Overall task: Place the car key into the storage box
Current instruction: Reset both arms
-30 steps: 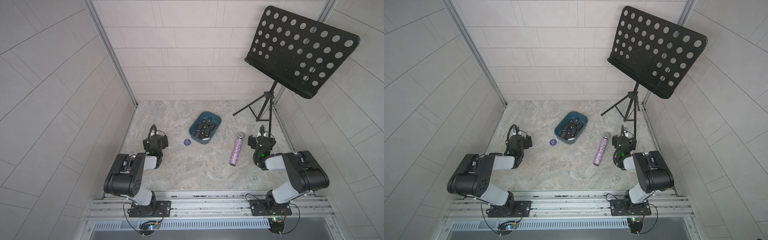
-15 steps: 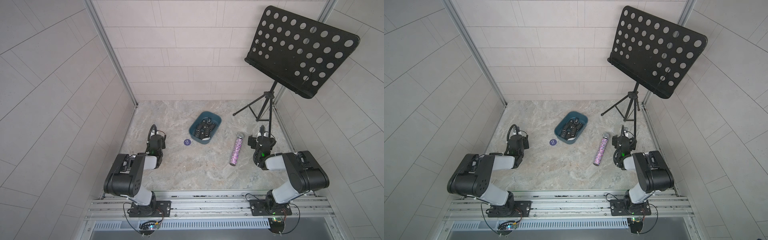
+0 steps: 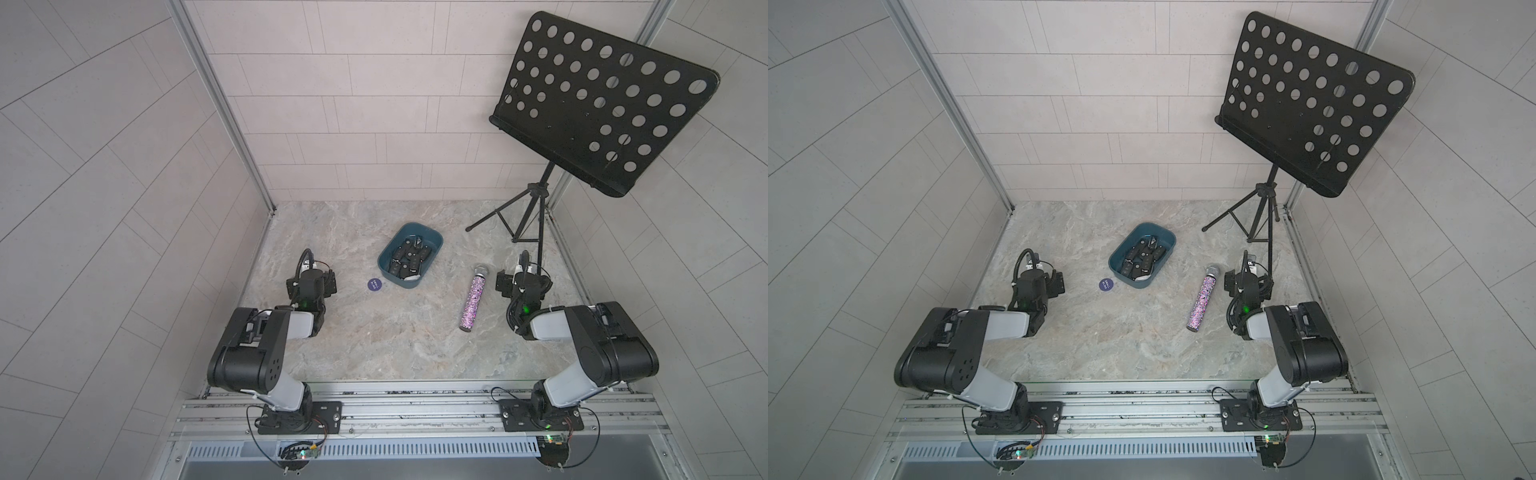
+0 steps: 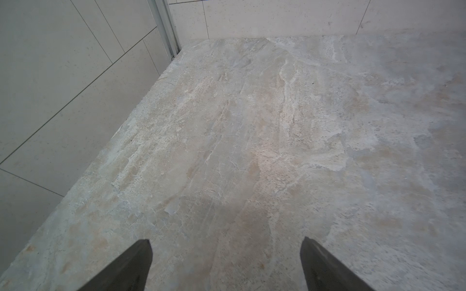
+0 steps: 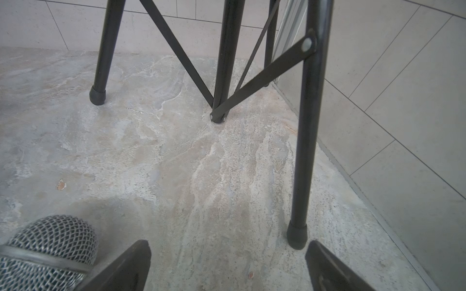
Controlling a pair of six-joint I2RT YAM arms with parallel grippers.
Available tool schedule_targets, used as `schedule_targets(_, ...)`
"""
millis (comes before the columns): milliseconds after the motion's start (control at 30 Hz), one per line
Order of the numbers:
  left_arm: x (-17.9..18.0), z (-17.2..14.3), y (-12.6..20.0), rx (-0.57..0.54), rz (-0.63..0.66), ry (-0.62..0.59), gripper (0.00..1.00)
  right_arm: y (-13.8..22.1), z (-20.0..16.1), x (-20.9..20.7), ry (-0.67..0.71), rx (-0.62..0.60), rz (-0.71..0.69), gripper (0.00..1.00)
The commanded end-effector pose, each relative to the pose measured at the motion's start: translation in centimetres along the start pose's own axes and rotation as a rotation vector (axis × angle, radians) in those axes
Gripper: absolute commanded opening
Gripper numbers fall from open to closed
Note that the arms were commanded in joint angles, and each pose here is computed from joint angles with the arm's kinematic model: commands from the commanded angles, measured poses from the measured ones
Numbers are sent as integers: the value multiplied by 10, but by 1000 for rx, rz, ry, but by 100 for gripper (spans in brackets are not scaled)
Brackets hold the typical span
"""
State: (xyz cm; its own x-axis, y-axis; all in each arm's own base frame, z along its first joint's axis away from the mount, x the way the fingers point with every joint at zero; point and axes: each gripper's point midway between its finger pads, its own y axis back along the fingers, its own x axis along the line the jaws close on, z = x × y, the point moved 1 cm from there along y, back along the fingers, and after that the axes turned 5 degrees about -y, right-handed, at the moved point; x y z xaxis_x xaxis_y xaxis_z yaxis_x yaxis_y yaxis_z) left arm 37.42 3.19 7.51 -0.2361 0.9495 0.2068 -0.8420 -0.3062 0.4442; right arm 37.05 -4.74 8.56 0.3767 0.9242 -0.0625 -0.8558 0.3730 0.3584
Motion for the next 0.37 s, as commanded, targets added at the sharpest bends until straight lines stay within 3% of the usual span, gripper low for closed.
schedule_targets(0,3,17,0,-48,13,15,100,1,12,-1,-15,-30,-3,99)
schedule_targets(333,3,17,-1,-47,13,15,100,0,11,0,-14,-26,-1,100)
